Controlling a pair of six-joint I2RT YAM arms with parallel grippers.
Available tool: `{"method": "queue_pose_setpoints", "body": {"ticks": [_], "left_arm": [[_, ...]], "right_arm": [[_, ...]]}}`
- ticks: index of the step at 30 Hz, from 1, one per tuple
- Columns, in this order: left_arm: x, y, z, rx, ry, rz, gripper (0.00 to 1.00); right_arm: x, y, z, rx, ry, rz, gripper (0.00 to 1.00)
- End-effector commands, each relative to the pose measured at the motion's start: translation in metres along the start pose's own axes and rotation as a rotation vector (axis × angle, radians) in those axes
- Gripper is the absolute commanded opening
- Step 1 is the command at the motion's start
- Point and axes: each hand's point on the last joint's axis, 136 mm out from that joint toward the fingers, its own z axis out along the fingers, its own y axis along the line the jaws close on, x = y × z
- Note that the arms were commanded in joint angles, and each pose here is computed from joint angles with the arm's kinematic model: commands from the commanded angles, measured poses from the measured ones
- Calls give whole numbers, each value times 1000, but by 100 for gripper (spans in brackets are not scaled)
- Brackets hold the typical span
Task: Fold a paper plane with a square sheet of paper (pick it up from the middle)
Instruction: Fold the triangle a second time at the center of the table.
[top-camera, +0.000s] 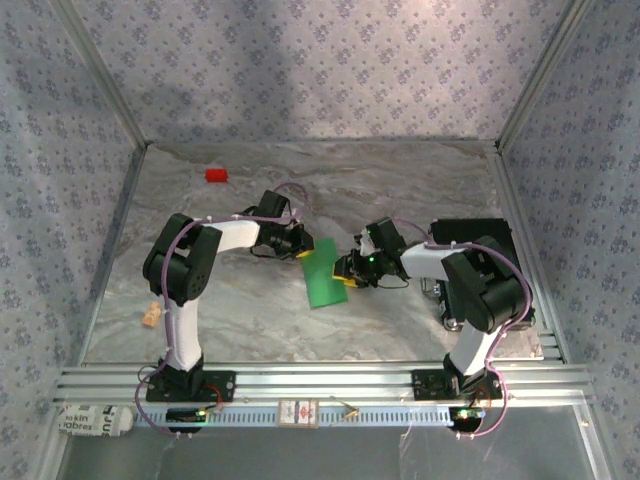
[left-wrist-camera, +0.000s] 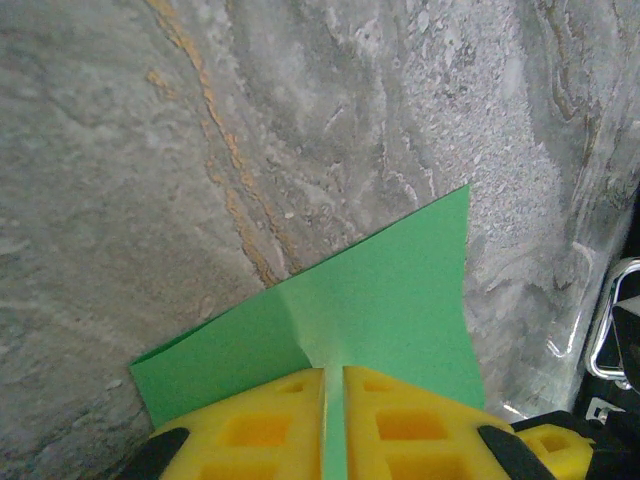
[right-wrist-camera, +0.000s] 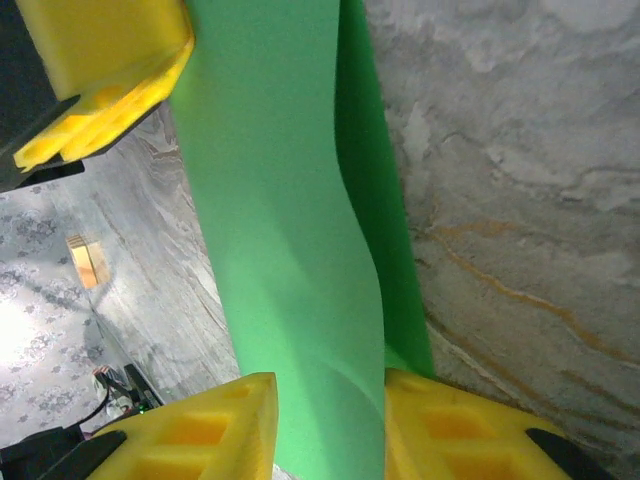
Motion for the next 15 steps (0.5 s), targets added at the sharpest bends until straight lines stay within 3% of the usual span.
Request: {"method": "queue_pose_setpoints", "body": {"ticks": [1, 15], "left_arm": [[6, 23, 8, -62, 26, -28, 14], [7, 24, 10, -61, 32, -29, 14]], "right_arm": [[-7, 4, 0, -19, 5, -22, 31], [-11, 6, 3, -68, 16, -41, 24]]}}
